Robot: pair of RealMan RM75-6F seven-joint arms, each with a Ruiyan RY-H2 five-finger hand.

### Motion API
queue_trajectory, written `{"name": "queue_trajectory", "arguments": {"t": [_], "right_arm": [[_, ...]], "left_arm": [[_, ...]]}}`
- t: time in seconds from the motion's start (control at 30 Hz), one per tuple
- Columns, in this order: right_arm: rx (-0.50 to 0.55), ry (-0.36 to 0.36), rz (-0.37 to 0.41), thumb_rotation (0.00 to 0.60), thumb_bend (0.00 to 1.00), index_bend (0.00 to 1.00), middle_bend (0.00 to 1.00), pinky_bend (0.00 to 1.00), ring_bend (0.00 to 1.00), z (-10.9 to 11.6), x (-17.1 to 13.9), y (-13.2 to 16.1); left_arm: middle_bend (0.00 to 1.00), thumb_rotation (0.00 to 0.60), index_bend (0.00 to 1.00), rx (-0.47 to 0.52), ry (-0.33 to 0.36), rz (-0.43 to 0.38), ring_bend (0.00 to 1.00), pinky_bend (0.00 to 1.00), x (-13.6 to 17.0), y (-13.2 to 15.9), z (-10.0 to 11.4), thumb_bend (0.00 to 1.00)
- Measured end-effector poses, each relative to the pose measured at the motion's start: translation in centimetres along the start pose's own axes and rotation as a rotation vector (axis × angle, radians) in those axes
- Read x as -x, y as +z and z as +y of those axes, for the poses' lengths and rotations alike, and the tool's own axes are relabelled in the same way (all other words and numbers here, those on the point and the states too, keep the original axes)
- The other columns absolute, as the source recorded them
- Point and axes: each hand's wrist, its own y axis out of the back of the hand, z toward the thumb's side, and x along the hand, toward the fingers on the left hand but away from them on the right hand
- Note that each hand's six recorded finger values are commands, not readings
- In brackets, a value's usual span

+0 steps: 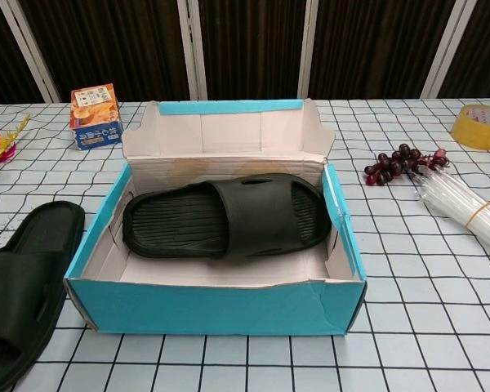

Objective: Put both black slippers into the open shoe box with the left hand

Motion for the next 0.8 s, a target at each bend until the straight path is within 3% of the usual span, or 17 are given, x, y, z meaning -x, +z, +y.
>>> {"name": "queue_trajectory", "arguments": {"t": [0.47,0.67,0.8], "right_arm": [[0.010,0.015,0.002,0.600,0.31,0.04,0.11,0.11,0.18,-0.2,0.2,-0.1],[0.008,0.029,0.004,0.600,0.31,0.05,0.11,0.11,0.18,-0.4,0.2,-0.1],[0.009,0.026,0.005,0.600,0.31,0.05,0.11,0.11,0.18,-0.2,0.3,-0.1]], "left_arm": [[0.10,0.518,0.09,-0.049,-0.019,0.024,0.06,0.25,-2.3,0.4,-0.3,0.06],[0.06,0.521,0.06,-0.072,-0.033,0.020,0.02,0.15,-3.0,0.6,-0.4,0.03],[0.05,0.515,0.05,-0.091,-0.059,0.007,0.00,0.13,-3.2,0.8,-0.8,0.03]]}}
